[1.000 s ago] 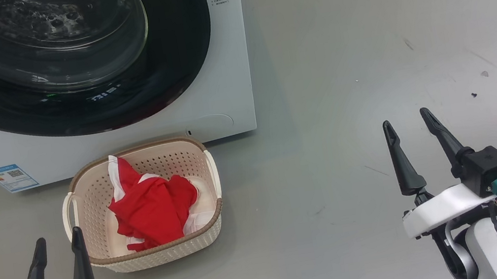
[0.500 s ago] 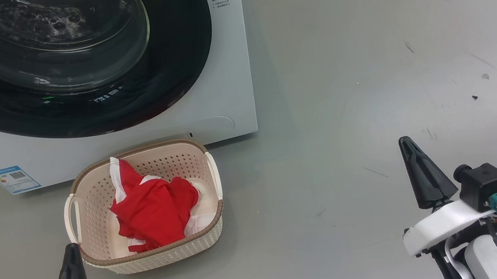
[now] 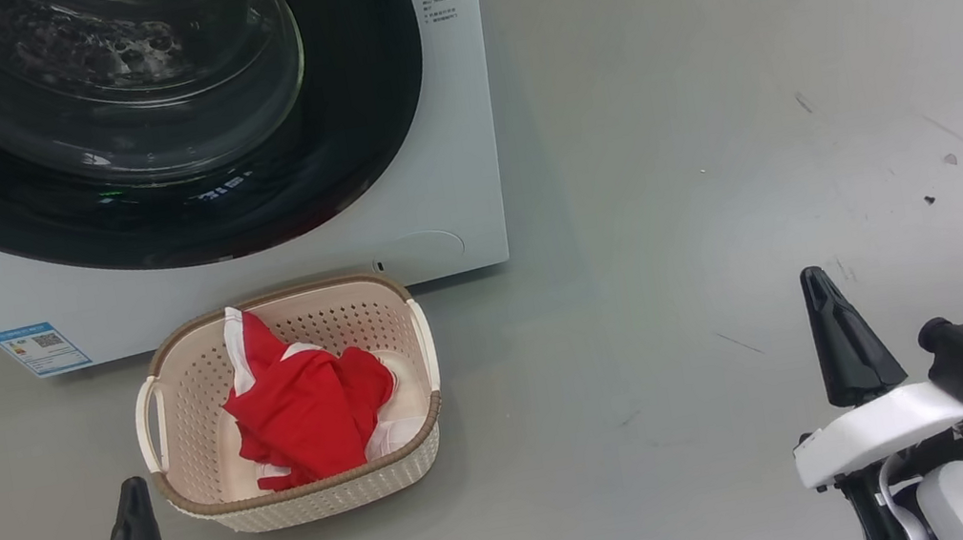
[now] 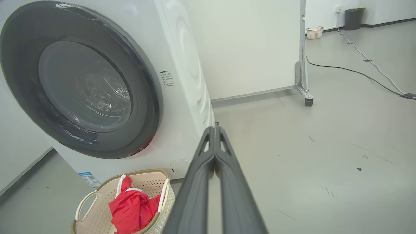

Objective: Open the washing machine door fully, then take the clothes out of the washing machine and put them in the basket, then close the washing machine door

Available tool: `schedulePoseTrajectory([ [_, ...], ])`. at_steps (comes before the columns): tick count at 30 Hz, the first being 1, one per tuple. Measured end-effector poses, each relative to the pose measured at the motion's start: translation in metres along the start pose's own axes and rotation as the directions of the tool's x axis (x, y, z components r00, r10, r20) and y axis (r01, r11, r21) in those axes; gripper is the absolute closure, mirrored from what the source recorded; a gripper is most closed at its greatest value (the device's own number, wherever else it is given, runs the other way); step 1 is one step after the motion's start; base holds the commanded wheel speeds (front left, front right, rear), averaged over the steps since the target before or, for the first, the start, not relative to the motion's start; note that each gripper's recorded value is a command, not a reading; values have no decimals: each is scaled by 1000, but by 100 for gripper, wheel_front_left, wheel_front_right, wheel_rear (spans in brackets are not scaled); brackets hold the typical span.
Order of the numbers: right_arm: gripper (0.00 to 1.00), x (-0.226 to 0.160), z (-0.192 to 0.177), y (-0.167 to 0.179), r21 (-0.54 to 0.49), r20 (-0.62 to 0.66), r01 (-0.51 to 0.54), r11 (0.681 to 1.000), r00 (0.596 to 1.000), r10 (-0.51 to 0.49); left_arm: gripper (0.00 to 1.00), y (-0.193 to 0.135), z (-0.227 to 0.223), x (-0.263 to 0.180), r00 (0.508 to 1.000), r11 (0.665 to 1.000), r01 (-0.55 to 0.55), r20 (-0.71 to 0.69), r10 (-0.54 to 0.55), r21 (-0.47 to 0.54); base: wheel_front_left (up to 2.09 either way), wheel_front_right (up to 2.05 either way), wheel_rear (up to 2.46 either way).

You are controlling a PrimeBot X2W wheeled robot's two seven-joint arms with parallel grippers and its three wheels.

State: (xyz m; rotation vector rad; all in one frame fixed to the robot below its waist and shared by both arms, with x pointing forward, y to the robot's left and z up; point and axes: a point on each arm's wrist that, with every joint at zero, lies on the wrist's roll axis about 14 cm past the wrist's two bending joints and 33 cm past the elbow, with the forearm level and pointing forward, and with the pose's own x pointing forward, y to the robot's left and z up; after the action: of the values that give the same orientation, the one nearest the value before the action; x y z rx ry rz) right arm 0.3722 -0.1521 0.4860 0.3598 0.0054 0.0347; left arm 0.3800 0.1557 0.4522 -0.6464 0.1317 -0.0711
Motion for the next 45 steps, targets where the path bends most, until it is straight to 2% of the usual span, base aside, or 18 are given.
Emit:
schedulePoseTrajectory([
  [9,100,1,2,-10,120,-8,44,992,999,-43,100,2,1,-2,1000,996,-23,4,23,-84,0,0,0],
  [24,100,1,3,-20,284,-29,79,956,997,-73,100,8,5,-5,999,976,-51,2,52,-210,0,0,0],
  [35,100,1,3,-27,396,-53,105,912,994,-92,100,11,9,-7,998,954,-66,0,69,-293,0,0,0],
  [45,100,1,2,-31,499,-68,121,858,993,-101,100,14,11,-9,997,924,-75,-2,80,-374,0,0,0],
])
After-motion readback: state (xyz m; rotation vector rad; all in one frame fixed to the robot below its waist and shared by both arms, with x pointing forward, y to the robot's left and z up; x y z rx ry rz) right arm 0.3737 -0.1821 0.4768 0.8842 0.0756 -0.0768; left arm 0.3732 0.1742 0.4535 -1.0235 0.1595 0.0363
